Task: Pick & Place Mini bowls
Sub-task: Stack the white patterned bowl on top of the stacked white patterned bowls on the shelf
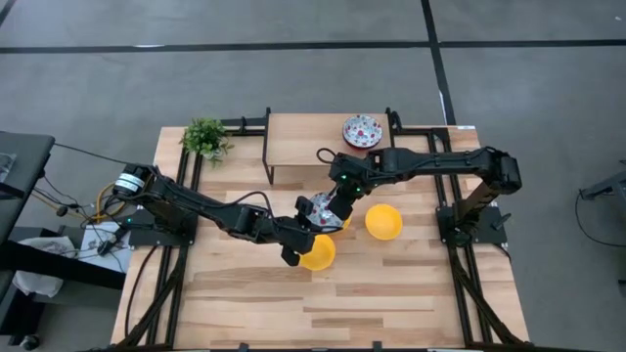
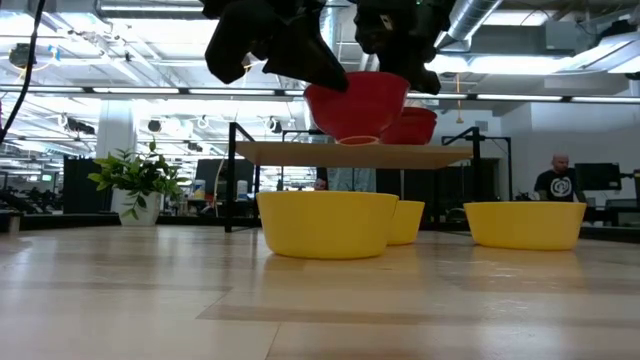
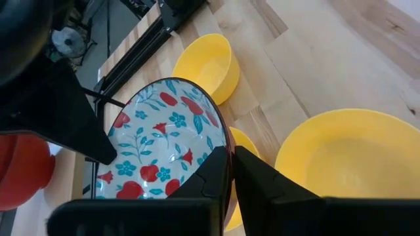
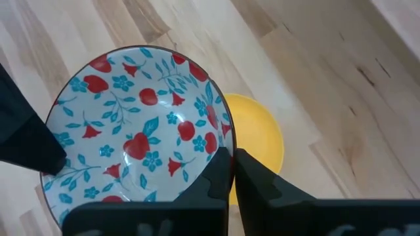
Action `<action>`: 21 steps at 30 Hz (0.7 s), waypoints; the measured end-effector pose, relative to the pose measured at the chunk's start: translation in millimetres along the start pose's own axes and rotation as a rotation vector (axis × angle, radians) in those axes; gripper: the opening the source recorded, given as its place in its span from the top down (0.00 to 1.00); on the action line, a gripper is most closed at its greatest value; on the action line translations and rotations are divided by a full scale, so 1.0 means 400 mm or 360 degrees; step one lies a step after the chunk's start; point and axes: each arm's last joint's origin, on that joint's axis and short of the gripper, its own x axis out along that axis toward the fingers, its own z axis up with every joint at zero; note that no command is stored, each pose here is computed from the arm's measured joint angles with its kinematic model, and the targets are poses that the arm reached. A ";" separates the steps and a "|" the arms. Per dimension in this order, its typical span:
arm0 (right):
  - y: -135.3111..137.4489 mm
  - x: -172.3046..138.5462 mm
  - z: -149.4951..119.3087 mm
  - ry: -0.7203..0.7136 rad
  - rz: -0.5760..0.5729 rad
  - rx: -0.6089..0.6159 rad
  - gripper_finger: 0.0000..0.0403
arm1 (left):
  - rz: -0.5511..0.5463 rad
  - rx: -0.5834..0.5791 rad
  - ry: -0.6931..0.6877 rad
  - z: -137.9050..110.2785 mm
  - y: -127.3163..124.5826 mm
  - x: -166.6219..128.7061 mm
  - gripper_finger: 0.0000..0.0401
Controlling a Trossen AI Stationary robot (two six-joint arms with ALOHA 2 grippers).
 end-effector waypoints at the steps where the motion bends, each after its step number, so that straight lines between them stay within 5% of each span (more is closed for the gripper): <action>1: 0.000 0.000 0.000 0.0000 0.0001 0.0000 1.00 | 0.0000 0.0002 0.0001 0.000 0.000 0.000 0.95; 21: 0.002 -0.001 -0.001 0.0010 0.0030 -0.0071 0.94 | -0.0006 0.0008 0.0007 -0.001 0.000 0.000 0.97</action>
